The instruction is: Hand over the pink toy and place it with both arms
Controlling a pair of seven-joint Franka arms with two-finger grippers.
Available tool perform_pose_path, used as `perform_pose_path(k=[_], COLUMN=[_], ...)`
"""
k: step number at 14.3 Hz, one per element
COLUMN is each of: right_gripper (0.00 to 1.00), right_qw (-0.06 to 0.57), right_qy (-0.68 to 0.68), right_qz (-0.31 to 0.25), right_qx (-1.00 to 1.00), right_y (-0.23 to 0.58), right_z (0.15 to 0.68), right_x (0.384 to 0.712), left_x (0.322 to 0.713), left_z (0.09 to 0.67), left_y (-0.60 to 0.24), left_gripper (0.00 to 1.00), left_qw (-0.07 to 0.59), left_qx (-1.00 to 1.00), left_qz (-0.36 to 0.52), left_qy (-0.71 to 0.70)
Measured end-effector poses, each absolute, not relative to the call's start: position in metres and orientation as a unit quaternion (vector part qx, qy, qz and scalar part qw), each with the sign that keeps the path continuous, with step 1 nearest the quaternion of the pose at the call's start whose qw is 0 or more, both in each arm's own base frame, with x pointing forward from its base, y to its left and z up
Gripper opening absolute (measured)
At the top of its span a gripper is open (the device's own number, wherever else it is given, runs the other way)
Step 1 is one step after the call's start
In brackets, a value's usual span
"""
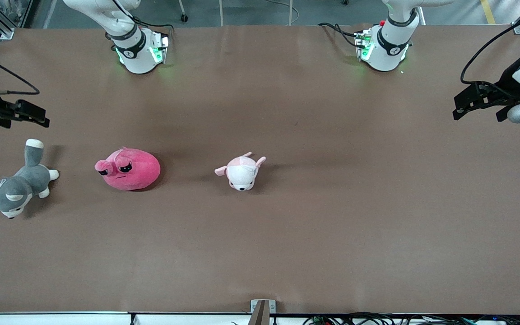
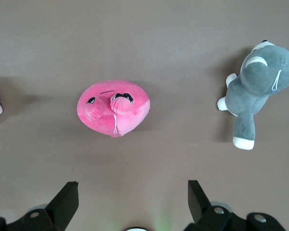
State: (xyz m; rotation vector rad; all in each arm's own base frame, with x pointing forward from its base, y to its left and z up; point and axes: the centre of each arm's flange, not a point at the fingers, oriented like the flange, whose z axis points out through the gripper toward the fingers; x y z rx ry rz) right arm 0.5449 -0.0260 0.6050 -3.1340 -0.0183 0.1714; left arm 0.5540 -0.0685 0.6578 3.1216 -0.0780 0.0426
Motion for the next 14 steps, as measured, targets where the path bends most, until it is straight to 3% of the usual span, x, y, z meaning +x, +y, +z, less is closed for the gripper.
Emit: perform_pose_path(k=[6,14], right_gripper=[1.0,1.0], right_qw=[0.003,0.02], right_qy=[-0.007,0.002], right_qz=[0.041,0.025], right_qx=[-0.999,-0.999], right_y=[-0.025,-0.021], right_z=[0.628,0.649], right_x=[0.51,0.494], left_x=[0.554,0.556], left_z=[0.659,0.659], left_y=[-0.065,-0.042], left_gripper=[1.0,1.0], left_qw=[0.008,0.007], left_qx=[0.998,0.998], left_qz=[0.015,0.014], left_qy=[-0.066,-0.058])
